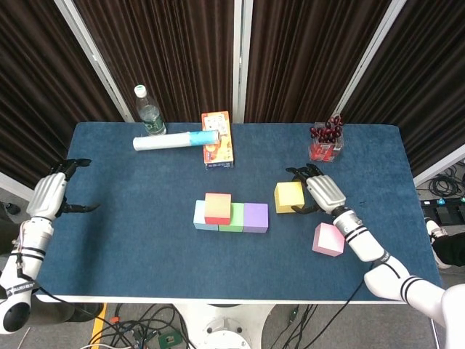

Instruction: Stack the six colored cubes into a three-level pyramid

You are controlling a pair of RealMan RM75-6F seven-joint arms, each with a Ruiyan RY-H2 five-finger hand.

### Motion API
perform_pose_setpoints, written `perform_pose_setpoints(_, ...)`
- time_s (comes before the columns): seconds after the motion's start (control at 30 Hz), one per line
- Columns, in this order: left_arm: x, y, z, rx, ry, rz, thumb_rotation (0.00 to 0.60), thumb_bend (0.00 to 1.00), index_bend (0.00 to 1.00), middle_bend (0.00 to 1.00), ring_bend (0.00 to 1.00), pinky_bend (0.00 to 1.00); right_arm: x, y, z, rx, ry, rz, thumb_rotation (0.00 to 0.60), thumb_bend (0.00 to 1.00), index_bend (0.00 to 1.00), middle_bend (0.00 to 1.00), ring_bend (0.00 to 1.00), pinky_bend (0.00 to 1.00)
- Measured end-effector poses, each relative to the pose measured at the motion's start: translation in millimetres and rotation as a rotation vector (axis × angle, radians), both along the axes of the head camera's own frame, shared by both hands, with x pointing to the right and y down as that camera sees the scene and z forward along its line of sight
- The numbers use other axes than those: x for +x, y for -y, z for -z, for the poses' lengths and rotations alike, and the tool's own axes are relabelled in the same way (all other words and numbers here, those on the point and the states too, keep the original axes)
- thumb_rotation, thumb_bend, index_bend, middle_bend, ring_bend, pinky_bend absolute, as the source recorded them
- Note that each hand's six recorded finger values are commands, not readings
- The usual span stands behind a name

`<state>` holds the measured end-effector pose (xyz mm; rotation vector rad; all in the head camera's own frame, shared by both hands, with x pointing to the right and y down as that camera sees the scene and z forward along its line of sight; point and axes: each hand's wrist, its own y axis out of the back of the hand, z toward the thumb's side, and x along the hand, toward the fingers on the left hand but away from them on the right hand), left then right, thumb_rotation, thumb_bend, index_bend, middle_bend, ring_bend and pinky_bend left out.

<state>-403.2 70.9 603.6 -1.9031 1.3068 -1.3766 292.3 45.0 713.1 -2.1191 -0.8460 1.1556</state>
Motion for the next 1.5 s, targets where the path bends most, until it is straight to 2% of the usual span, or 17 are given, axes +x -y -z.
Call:
perform_pose_setpoints(0.23, 2.8, 1.2, 2.6, 0.009, 0.001, -0.009, 0.600, 0.06, 0.19, 0.19, 0.07, 0.06, 1.0, -1.3, 41.6, 0.032, 0.052, -0.007, 0.600, 0.24, 0.12, 0.46, 0.12, 0.00)
perform_pose_setpoints(0.37, 5.0, 1.6, 5.0, 0.015, -0.001, -0.015, 0.600, 0.06, 0.19, 0.19, 0.07, 0.06, -17.9, -10.0, 64.6, 0.012, 0.089, -0.007, 0.600, 0.24, 0.12, 0.45, 0.12, 0.00)
perform_pose_setpoints(0.57, 4.4, -1.1, 4.9, 0.009, 0.000, -0.019, 0.600, 0.06, 0.19, 0.19, 0.07, 0.06, -46.9, -16.3, 79.9, -0.005, 0.081, -0.004, 0.600, 0.23, 0.12, 0.45, 0.12, 0.00)
perform_pose_setpoints(1.17, -1.2, -1.7, -1.7, 0.002, -0.016, -0.007, 0.600, 0.06, 0.19, 0.19, 0.08, 0.06, -125.2, -31.5, 72.7, -0.040, 0.055, 0.026, 0.600, 0.22, 0.10, 0.43, 0.12, 0.00)
perform_pose_setpoints(1.5, -3.0, -3.1, -3.2, -0.004, -0.018, -0.005, 0.600, 0.06, 0.19, 0.19, 0.07, 0.06, -130.2, -29.4, 63.2, -0.037, 0.038, 0.014, 0.600, 0.22, 0.09, 0.42, 0.12, 0.00)
